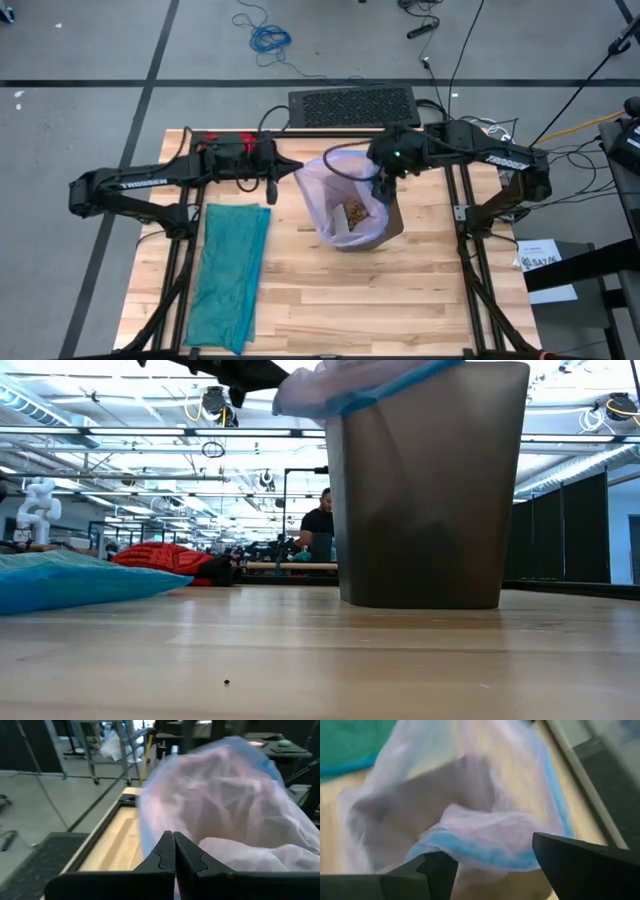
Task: Place trash/remove bag and relplace
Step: Remove the pink trash bag from the black trash bin
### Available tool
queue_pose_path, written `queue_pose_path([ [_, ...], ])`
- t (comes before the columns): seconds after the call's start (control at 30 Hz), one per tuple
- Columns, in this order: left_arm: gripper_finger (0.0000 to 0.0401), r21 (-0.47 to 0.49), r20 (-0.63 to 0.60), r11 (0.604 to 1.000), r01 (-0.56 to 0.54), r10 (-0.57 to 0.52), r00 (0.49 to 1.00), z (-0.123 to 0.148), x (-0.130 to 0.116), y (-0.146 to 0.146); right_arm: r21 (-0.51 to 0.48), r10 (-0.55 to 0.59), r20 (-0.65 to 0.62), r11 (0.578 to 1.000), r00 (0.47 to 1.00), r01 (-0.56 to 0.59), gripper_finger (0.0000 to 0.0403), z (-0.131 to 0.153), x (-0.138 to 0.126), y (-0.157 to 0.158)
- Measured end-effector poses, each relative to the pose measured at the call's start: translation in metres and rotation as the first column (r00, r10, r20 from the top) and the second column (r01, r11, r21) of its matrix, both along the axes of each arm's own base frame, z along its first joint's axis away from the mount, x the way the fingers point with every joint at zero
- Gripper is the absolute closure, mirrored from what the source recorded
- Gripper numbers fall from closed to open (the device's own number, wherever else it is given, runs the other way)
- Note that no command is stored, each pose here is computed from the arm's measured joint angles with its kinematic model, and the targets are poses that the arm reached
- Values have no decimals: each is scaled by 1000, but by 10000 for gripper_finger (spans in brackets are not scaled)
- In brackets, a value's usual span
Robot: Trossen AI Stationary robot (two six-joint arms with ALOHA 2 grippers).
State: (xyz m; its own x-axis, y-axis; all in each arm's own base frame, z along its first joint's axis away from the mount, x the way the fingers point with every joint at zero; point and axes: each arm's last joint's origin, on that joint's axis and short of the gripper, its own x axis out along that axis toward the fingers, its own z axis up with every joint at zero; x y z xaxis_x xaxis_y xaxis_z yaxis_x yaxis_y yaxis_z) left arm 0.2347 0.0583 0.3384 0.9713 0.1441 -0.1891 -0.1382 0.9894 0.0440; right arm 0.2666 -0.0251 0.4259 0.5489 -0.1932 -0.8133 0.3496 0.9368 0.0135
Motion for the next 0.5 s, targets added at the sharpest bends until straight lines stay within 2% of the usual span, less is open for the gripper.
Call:
queue_pose_path([
  [0.27,401,37,-25,995,-90,91,996,9,-25,-1,27,3,-45,1000,999,-2,160,-3,-4,16],
  [0.4,401,66,-62,989,-130,134,989,16,-31,-2,-34,-5,-48,999,999,3,160,-2,-4,20],
  [0.5,401,97,-91,982,-163,171,981,24,-36,-2,-113,-53,-70,993,996,45,160,-3,-7,18],
])
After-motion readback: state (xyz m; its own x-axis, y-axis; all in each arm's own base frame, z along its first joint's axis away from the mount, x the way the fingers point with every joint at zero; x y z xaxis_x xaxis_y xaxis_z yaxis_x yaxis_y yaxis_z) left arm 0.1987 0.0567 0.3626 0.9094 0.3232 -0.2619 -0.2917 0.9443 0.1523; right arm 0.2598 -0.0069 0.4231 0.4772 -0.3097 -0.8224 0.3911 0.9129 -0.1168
